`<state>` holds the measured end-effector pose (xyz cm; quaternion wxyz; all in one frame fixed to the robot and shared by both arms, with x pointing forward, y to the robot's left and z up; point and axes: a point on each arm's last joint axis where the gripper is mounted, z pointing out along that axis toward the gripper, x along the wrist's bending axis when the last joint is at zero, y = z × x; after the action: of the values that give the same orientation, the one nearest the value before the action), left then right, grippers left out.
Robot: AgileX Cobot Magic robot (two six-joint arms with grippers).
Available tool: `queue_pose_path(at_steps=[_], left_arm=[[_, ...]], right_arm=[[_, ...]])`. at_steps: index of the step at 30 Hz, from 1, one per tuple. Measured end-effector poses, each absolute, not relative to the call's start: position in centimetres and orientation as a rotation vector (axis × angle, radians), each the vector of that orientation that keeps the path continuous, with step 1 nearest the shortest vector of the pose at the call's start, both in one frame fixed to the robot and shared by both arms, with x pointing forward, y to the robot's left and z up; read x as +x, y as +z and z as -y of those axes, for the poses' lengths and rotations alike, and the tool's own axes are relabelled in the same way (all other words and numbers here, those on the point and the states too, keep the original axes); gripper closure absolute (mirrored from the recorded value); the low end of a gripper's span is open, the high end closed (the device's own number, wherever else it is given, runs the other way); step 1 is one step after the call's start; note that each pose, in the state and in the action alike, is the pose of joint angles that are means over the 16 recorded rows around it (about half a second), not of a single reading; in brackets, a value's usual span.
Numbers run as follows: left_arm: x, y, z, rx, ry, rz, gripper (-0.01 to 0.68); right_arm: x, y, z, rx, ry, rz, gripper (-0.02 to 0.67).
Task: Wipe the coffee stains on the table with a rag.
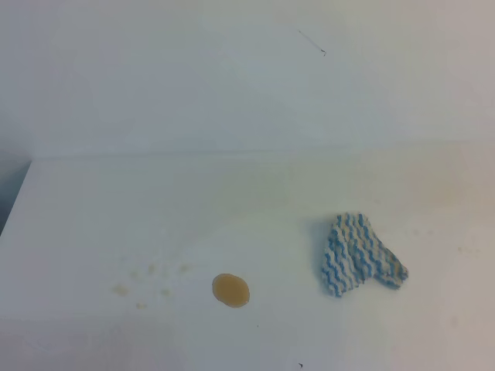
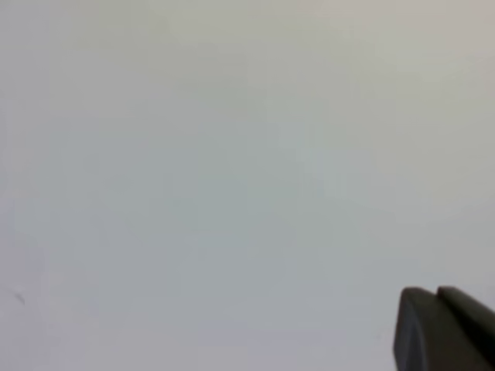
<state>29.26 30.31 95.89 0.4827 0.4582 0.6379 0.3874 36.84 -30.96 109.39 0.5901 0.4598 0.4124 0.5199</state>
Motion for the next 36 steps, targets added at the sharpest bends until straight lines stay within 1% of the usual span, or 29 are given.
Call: queue_pose_path(at_steps=[7,12,17,24,31,36], left_arm=[[29.3,95.9,-30.3,1.116,0.944,-1.554,0.672],[29.3,95.9,-30.3,1.116,0.944,-1.554,0.672],[29.3,95.9,-30.3,1.116,0.944,-1.554,0.672],[29.3,95.9,-30.3,1.117,0.944,-1.555,0.672],[29.3,95.9,-30.3,1.115,0.945,-1.553,0.672],[29.3,95.9,-30.3,1.115,0.946,-1.552,0.672]], right_arm=[[42.7,110.3,30.3,1.273,1.096,-1.297,0.652],[45.8,110.4,29.9,1.43,1.064,-1.448,0.652],[47.7,110.1,29.5,1.559,1.09,-1.499,0.652],[49.3,109.3,29.3,1.671,1.15,-1.466,0.652],[51.7,108.2,28.6,1.635,1.101,-1.602,0.652],[54.2,107.6,26.7,1.525,1.05,-1.826,0.652]])
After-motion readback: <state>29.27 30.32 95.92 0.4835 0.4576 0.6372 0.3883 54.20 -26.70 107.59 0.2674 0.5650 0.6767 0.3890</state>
